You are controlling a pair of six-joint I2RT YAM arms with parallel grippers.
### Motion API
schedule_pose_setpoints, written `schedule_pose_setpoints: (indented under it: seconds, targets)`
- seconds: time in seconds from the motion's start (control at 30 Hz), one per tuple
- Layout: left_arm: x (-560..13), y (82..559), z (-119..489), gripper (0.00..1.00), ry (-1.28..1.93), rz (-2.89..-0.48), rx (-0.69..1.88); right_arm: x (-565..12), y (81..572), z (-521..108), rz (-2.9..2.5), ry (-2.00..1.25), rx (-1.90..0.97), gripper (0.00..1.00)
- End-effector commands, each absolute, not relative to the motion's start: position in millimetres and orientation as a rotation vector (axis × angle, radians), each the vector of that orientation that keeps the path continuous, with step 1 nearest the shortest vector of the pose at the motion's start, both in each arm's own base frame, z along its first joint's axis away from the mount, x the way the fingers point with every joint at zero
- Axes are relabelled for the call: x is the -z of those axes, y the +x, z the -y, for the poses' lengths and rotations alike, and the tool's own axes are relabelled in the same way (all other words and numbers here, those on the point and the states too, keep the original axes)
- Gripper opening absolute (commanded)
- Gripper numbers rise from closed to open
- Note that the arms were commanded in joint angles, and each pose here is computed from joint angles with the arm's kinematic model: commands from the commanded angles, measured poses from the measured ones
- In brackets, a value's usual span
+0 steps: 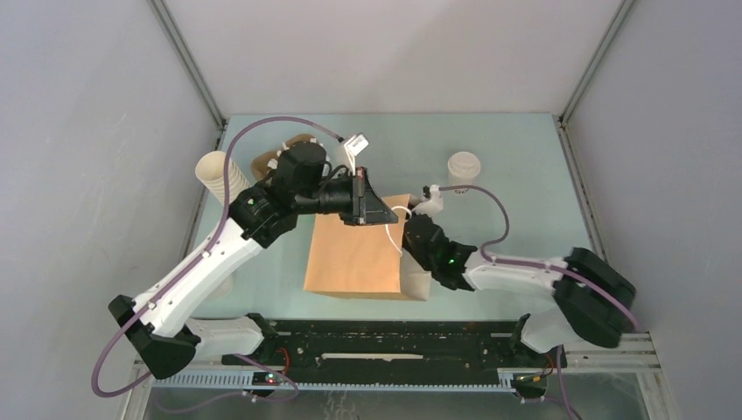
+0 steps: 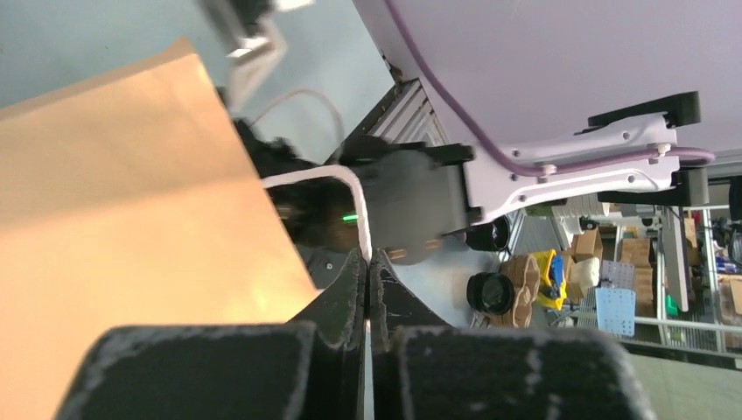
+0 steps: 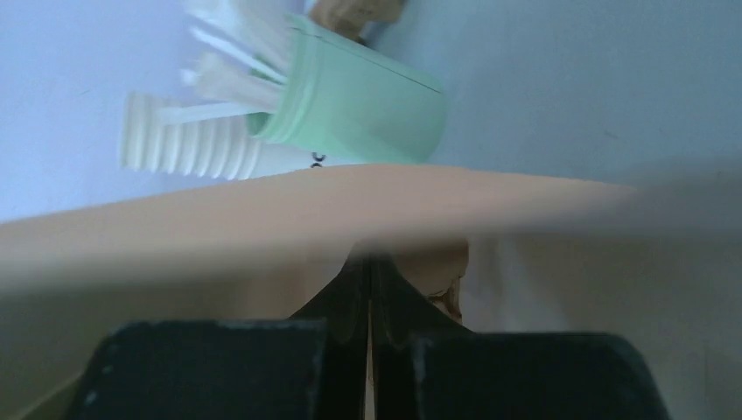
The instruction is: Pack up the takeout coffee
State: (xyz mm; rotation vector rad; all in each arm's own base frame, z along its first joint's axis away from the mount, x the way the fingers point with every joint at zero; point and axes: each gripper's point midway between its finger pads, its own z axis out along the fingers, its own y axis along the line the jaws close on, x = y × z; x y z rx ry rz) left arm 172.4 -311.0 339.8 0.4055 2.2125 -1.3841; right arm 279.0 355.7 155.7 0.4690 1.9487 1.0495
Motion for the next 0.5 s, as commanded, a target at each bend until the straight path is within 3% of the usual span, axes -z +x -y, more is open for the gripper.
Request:
schedule_pose_setpoints:
  seconds: [0.0,0.47]
  targets:
    - [-357.1,178.1,293.0,0.00,0.404,-2.112,1.367,-222.2,261.4,-335.0,-1.808,0.287,-1.085,0.00]
    - [-390.2,182.8,264.5,0.00,0.365,-1.965,1.391,-290.5,219.8,-251.3,-1.655,0.112,-1.030,0.00]
